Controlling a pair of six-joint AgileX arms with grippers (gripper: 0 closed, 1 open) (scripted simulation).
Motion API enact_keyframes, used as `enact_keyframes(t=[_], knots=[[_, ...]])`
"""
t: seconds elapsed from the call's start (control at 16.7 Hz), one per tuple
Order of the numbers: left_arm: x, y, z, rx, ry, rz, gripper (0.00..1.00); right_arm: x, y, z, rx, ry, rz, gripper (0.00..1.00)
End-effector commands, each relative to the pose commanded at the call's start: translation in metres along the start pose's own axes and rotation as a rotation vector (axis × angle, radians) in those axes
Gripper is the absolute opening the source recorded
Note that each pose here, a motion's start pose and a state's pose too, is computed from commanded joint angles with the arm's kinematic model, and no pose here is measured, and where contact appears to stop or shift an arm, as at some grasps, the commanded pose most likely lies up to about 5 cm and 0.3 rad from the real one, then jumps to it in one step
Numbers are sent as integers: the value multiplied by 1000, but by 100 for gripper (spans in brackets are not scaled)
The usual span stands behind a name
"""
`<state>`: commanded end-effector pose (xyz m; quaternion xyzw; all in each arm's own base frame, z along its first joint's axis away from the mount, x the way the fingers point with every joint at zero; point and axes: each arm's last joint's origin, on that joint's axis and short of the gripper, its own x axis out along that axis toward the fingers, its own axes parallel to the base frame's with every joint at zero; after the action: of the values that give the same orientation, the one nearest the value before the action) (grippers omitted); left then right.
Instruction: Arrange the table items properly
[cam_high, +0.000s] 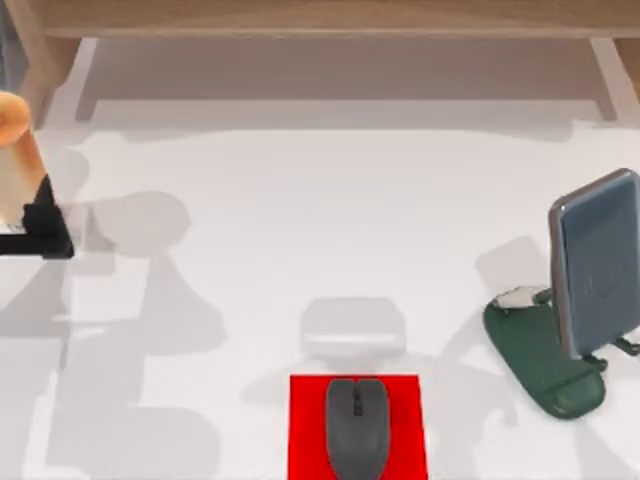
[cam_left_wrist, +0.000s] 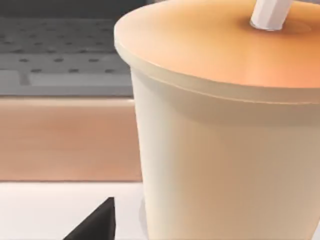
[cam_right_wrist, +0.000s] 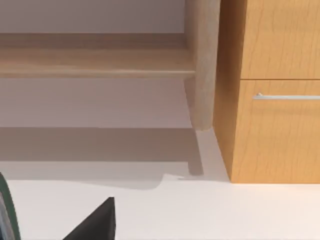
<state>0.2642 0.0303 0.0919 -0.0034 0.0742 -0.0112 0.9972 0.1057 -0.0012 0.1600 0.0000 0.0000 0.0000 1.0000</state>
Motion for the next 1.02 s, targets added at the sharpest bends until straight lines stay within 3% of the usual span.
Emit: enact_keyframes(t=[0.18,0.54,1.02], knots=[[11,4,2,-3,-48,-4,100,0,0,0,0,0,0,100],[12,3,2,-2,-49,-7,100,0,0,0,0,0,0,100],[42,4,4,-3,-50,-5,100,0,0,0,0,0,0,100]])
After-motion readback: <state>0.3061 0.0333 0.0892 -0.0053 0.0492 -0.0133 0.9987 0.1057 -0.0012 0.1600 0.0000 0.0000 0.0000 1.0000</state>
